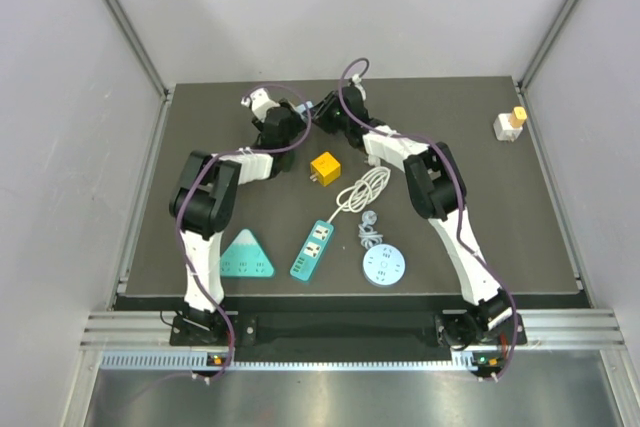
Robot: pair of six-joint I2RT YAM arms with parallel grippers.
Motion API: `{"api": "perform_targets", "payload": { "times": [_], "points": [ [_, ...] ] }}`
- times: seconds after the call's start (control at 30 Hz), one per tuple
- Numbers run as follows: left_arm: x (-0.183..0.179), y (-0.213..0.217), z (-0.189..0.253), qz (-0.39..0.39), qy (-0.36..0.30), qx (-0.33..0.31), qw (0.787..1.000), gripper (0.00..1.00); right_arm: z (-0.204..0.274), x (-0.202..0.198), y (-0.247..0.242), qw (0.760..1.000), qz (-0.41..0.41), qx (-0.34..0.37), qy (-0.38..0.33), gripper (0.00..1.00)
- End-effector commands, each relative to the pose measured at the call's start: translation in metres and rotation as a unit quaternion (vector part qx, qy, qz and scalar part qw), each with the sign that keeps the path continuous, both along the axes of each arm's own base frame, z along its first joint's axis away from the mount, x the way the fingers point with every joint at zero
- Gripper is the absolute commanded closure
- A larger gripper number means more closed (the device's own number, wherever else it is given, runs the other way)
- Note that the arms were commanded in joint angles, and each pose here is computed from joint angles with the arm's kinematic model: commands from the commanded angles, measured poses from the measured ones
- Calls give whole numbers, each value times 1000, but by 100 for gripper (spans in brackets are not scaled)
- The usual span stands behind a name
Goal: Pull the plug off the socket
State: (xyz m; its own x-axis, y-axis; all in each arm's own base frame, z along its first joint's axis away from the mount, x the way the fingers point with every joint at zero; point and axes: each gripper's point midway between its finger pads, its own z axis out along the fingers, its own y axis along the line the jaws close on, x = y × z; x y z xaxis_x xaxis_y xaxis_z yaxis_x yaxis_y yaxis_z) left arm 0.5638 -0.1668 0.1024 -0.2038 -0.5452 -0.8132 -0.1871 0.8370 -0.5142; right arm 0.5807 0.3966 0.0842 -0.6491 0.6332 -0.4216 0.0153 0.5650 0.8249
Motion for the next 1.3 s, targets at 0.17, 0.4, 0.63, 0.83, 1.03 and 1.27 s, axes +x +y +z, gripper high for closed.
{"api": "perform_targets", "payload": {
  "times": [0.17,0.4,0.63,0.83,1.03,1.27],
  "points": [
    [-12,-54,141,-108,-165,-215,956,100,-75,13,-70,984,-109,-126,60,100],
    [-8,-60,131,-123,-171,-200,957,100,-75,14,-71,984,-111,-123,60,100],
    [7,-62,122,-51,-74,-10,996,100,-75,14,-69,985,-108,-120,58,100],
    [3,-66,134,-67,-90,-11,994,100,-74,14,-69,986,-107,-115,54,100],
    [-16,-37,163,-41,-101,46,993,100,-72,14,-67,990,-91,-99,44,100],
    [-72,35,172,5,-59,67,996,100,-64,12,-55,996,-49,-77,9,100]
  ]
}}
